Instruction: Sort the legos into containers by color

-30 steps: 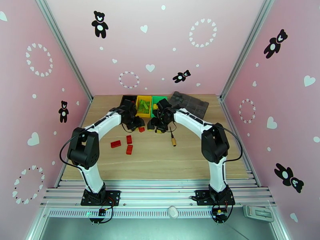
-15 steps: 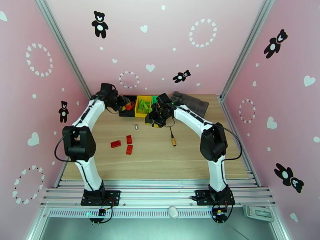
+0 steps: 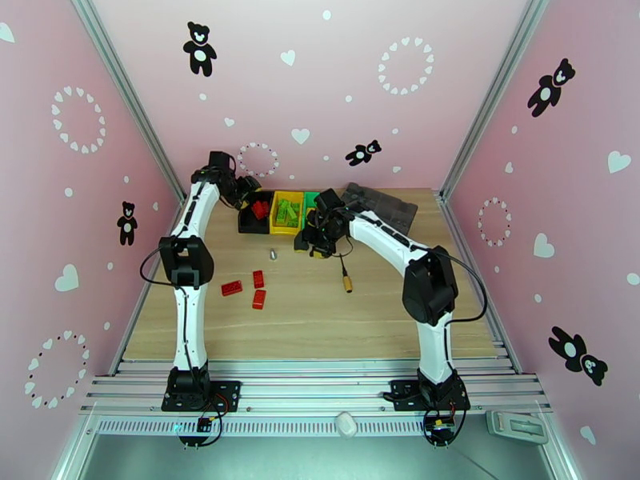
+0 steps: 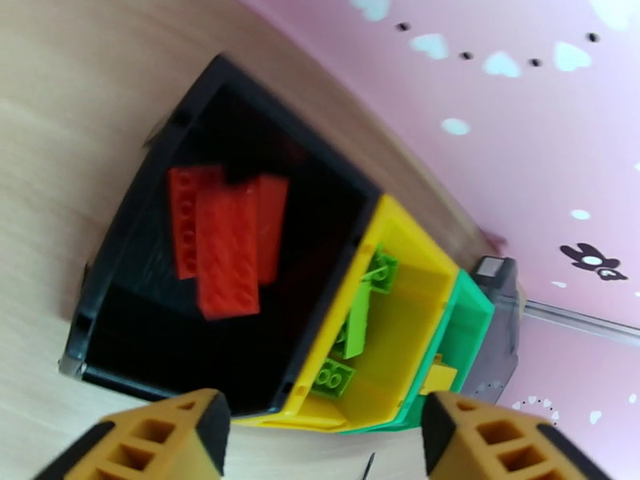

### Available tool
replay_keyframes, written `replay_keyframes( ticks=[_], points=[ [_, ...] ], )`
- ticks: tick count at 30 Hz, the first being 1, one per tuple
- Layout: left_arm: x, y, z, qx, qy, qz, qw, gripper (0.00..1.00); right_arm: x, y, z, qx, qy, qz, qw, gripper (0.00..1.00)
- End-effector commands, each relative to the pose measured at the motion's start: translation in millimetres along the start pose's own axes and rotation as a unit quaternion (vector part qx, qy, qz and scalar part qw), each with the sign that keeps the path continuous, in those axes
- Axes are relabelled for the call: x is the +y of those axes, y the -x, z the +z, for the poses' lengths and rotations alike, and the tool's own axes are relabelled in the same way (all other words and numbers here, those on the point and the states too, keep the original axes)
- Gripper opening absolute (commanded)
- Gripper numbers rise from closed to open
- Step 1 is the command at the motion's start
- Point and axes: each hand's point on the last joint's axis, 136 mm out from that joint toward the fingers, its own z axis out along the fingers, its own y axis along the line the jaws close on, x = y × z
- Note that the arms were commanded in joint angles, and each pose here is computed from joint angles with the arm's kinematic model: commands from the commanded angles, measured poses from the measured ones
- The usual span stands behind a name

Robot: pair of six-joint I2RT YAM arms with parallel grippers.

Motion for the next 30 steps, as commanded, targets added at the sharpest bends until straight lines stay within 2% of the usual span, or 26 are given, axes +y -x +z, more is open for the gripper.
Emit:
replay_keyframes(
  ticks=[1, 6, 12, 18, 24, 30],
  points=[
    [-3.1, -9.8, -26.5, -0.004, 0.012, 0.021, 1.000, 0.70, 2.8, -5.5, -20.6, -0.017, -0.007, -0.006, 1.000, 0.59],
    [6.5, -31.4, -58.2, -0.019, 0.044, 0.045, 0.998, 0.70, 1.9, -7.3, -20.6, -0.019, -0.015, -0.017, 1.000, 0.62],
    [50.3, -73.2, -89.3, -0.025, 0.112, 0.040, 0.993, 0.72, 5.0, -9.3, -11.6, -0.007, -0.032, -0.044, 0.998, 0.64],
    [93.2, -123.9, -105.4, -0.011, 0.167, 0.046, 0.985, 0.73, 5.3, -16.0, 3.5, 0.014, -0.051, -0.065, 0.996, 0.65],
    [110.3, -180.3, -96.8, 0.020, 0.208, 0.075, 0.975, 0.74, -1.7, -26.4, 16.9, 0.039, -0.083, -0.082, 0.992, 0.67],
    [124.8, -229.7, -68.2, 0.061, 0.258, 0.103, 0.959, 0.72, -9.1, -37.3, 24.7, 0.057, -0.092, -0.086, 0.990, 0.67]
  ],
)
